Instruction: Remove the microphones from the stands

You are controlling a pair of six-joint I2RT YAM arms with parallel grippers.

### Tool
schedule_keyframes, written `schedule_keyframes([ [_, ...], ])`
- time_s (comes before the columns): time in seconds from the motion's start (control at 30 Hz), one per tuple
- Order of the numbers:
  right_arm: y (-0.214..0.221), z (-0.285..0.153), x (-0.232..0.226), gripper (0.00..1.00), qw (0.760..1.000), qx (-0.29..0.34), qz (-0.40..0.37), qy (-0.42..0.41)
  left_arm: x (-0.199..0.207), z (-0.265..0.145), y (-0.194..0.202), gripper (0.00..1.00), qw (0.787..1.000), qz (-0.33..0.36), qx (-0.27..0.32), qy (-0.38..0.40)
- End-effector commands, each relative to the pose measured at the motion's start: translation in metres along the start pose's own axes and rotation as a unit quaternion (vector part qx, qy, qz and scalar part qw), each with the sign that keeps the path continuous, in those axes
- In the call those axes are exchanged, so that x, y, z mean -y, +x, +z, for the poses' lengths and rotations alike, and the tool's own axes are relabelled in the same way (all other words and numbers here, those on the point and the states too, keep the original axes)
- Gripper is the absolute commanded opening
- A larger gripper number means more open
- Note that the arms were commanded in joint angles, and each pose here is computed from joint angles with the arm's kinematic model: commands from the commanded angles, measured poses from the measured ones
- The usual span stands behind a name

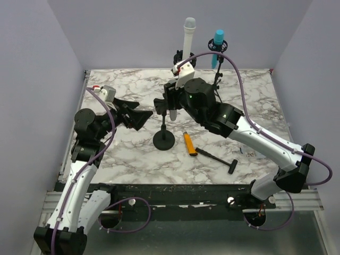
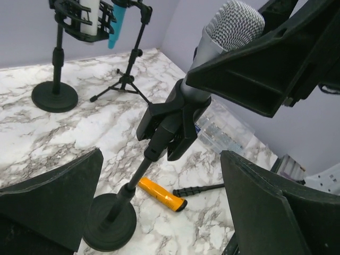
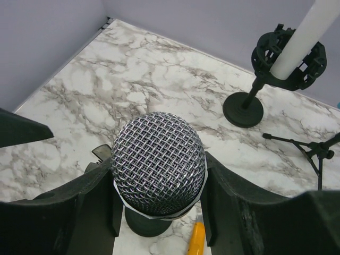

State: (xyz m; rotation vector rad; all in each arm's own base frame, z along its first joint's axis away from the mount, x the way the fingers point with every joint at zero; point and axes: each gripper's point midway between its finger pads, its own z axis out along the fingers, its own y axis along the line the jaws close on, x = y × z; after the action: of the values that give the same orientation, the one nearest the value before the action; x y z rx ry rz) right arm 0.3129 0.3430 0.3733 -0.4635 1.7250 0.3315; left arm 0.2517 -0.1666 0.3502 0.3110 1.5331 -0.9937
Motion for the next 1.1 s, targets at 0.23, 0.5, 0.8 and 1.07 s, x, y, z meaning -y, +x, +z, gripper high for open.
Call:
schedule_keyframes([
  [0.23, 0.015, -0.002, -0.008, 0.01, 0.993, -0.029, -0.027, -0.108, 0.013, 0.027, -0.004, 0.99, 0.986, 0.129, 0.011, 0.11],
  [0.5, 0.007, -0.004, -0.009, 0.01, 0.993, -0.029, -0.013, -0.111, 0.015, 0.052, 0.017, 0.99, 0.978, 0.175, -0.032, 0.107],
  [0.8, 0.005, -0.003, -0.011, 0.01, 0.993, -0.033, -0.008, -0.115, -0.001, 0.065, 0.029, 0.74, 0.98, 0.176, -0.065, 0.071],
  [1.07, 0.003, -0.004, -0.013, 0.01, 0.992, -0.034, -0.005, -0.121, -0.002, 0.071, 0.037, 0.26, 0.979, 0.163, -0.086, 0.082],
])
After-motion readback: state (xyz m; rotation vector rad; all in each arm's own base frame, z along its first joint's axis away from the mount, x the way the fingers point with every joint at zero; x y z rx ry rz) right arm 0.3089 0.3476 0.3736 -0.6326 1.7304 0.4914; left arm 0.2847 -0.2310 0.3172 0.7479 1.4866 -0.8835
